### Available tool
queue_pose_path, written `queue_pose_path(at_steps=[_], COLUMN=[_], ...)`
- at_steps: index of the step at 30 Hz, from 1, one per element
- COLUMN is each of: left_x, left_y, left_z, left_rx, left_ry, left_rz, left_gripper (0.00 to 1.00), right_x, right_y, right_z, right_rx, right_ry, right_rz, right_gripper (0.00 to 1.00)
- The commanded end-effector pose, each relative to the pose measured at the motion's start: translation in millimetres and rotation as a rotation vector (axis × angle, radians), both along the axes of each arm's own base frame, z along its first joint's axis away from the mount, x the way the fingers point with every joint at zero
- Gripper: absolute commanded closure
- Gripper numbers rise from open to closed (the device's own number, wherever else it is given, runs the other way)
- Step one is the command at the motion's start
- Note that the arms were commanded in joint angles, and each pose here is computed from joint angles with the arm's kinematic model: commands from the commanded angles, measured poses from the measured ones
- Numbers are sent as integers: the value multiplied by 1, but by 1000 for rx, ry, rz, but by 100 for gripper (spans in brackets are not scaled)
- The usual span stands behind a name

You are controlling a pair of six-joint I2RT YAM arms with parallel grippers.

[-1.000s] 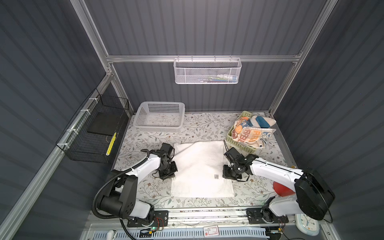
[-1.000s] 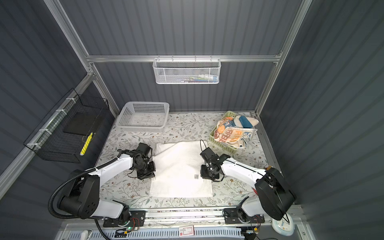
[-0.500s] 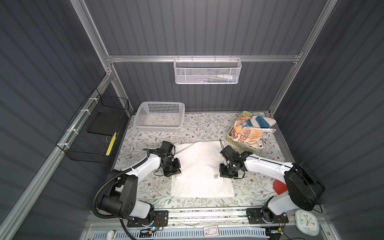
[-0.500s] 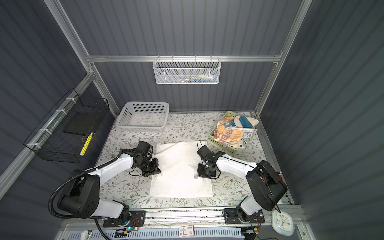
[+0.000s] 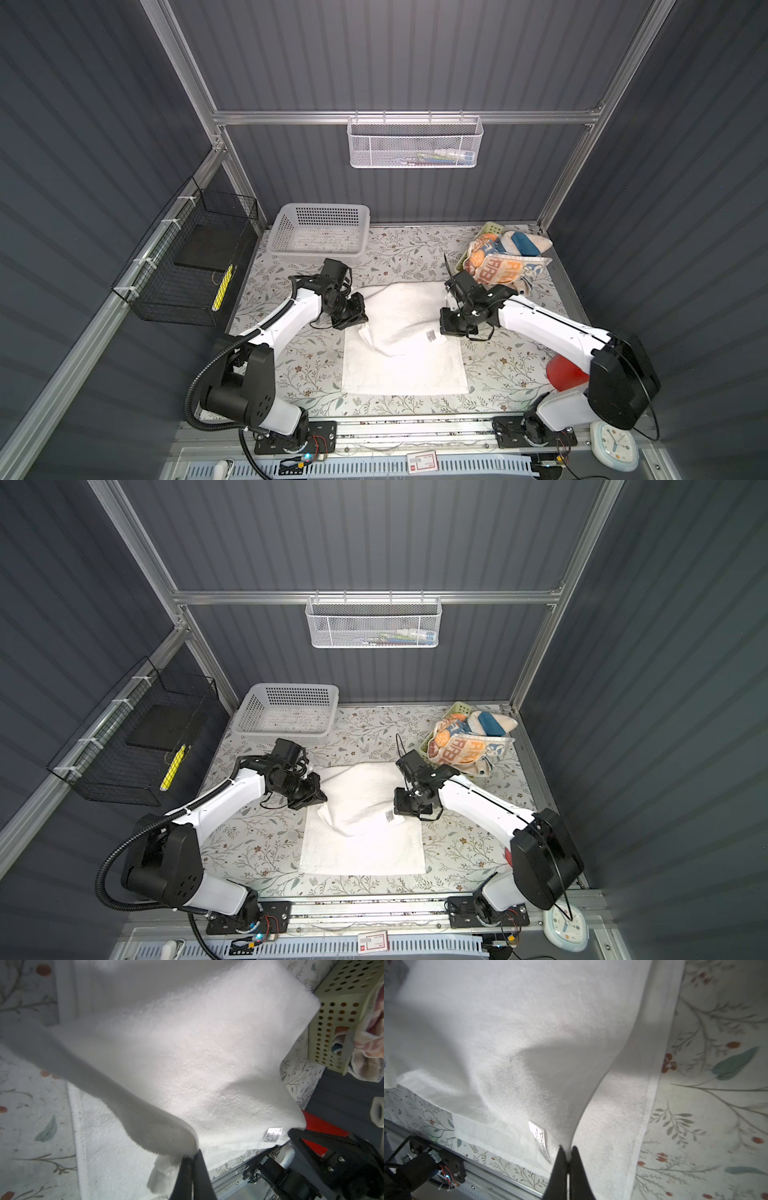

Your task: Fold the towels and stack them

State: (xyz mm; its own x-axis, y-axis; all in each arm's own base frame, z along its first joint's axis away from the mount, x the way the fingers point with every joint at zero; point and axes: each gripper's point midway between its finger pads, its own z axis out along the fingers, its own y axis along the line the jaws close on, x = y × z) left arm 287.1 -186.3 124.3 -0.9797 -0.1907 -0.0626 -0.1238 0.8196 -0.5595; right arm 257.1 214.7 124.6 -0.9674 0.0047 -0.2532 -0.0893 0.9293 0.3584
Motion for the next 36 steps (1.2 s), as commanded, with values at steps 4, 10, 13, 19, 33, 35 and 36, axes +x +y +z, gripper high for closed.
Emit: queue_pose_path(at_steps=[4, 10, 13, 19, 33, 35, 36], left_x=[-8, -51, -76, -97, -23, -12, -6], left_y=[6, 21, 26, 22, 40, 44, 45], left_z=[38, -6, -38, -97, -104, -91, -81], left_rx=[5, 38, 27, -32, 57, 67, 69], left_ry=[-35, 104, 181, 279, 239, 210, 191], left_rz=[-46, -17, 29, 75, 52, 39, 29], left_gripper=[100, 100, 100, 100, 100, 100, 100], right_x=[-8, -55, -75, -76, 14, 22, 24], right_y=[-31, -39, -45, -35, -17, -16, -17], right_z=[51, 5, -27, -76, -71, -56, -47], right_rx=[-35, 6, 17, 52, -46, -67, -75], right_ry=[-63, 113, 190, 238, 121, 98, 86], right_rz=[1, -32, -59, -68, 23, 43, 49], right_gripper=[100, 100, 100, 100, 100, 100, 100])
